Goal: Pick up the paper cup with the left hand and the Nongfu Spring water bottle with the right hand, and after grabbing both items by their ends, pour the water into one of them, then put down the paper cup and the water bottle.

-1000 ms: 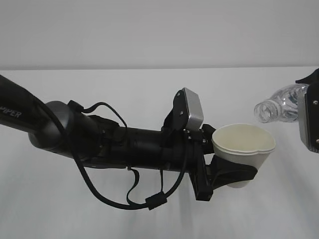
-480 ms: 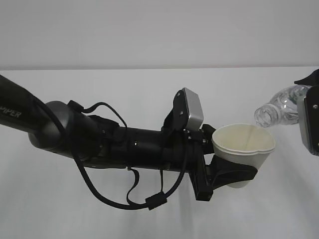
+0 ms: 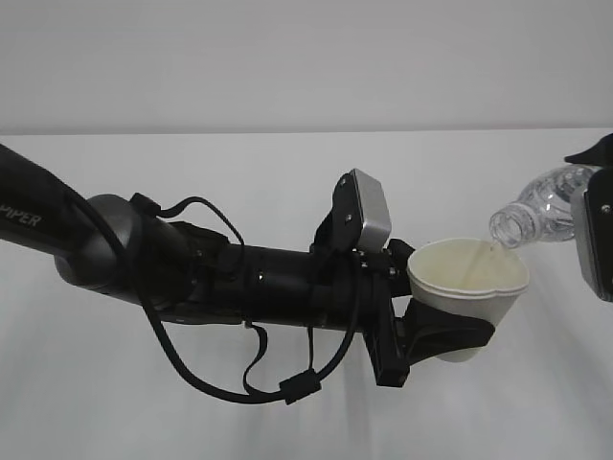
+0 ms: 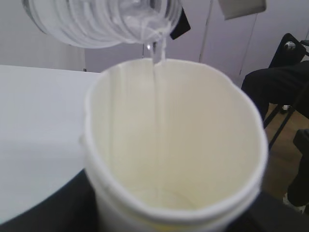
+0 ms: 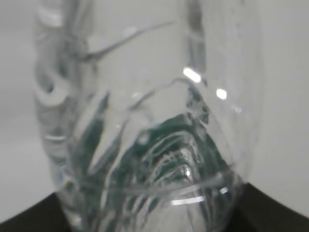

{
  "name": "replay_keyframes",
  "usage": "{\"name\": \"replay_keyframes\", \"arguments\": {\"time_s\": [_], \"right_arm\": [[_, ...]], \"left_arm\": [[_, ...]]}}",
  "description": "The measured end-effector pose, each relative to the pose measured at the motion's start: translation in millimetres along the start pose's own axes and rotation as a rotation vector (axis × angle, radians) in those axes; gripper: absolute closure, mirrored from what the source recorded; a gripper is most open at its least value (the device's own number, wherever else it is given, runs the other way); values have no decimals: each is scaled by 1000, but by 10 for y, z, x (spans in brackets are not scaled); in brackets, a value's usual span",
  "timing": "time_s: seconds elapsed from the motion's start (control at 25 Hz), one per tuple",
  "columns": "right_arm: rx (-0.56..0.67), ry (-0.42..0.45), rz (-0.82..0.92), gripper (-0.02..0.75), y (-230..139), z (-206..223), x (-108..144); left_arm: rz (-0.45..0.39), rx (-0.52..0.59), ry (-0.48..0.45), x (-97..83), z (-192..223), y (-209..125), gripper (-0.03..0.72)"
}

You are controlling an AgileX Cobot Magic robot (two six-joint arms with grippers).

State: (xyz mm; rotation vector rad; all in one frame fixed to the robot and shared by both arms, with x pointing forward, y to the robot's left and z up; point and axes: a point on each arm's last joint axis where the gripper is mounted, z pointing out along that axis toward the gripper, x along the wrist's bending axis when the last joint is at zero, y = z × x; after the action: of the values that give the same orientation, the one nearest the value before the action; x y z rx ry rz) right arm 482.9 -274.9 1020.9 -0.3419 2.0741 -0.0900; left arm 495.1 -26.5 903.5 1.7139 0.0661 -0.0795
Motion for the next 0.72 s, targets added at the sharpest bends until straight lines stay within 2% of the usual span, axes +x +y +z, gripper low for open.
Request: {"name": "replay_keyframes", "arguments": {"time_s": [0.72], "right_arm": [[4, 0, -6, 327, -3, 0, 0]], "left_arm": [[-1, 1, -2, -1, 0, -1, 260]]}}
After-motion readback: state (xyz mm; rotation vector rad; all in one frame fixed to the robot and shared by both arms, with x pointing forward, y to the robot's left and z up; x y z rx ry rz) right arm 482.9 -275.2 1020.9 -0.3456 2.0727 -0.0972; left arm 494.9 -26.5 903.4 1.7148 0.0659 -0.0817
